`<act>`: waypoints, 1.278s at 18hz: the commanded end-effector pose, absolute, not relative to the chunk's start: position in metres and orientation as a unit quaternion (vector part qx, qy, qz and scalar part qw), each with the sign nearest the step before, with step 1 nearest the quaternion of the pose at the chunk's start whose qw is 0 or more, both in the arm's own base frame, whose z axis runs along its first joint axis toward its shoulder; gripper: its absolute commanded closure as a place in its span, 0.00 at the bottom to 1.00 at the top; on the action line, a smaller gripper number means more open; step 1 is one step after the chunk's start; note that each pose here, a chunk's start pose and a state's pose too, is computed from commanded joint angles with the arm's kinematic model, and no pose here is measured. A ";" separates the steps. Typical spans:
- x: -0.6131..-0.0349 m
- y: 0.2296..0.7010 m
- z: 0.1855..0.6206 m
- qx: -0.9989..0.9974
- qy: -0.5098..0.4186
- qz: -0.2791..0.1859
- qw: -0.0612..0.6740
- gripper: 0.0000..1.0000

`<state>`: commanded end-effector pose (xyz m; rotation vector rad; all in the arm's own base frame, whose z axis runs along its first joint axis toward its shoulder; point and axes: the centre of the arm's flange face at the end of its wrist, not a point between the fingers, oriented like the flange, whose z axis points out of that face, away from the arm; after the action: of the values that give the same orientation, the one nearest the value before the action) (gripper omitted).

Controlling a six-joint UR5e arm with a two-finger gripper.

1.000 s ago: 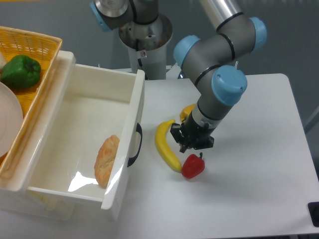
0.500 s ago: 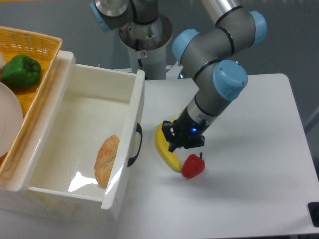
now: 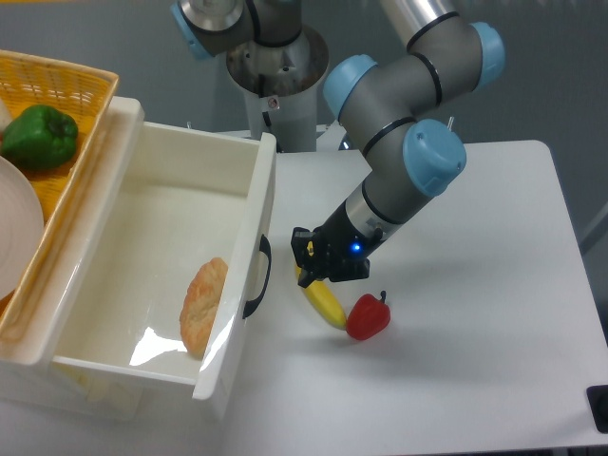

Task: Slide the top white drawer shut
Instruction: 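Bring the gripper against the front panel of the open drawer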

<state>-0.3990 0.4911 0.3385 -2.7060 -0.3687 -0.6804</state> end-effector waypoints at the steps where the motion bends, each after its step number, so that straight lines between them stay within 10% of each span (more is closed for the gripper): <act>1: -0.397 0.491 0.341 -0.947 -0.131 -0.242 0.164 1.00; 23: -0.353 0.505 0.349 -0.943 -0.116 -0.278 0.145 1.00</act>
<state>-0.3533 0.5047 0.3486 -2.7160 -0.3355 -0.7999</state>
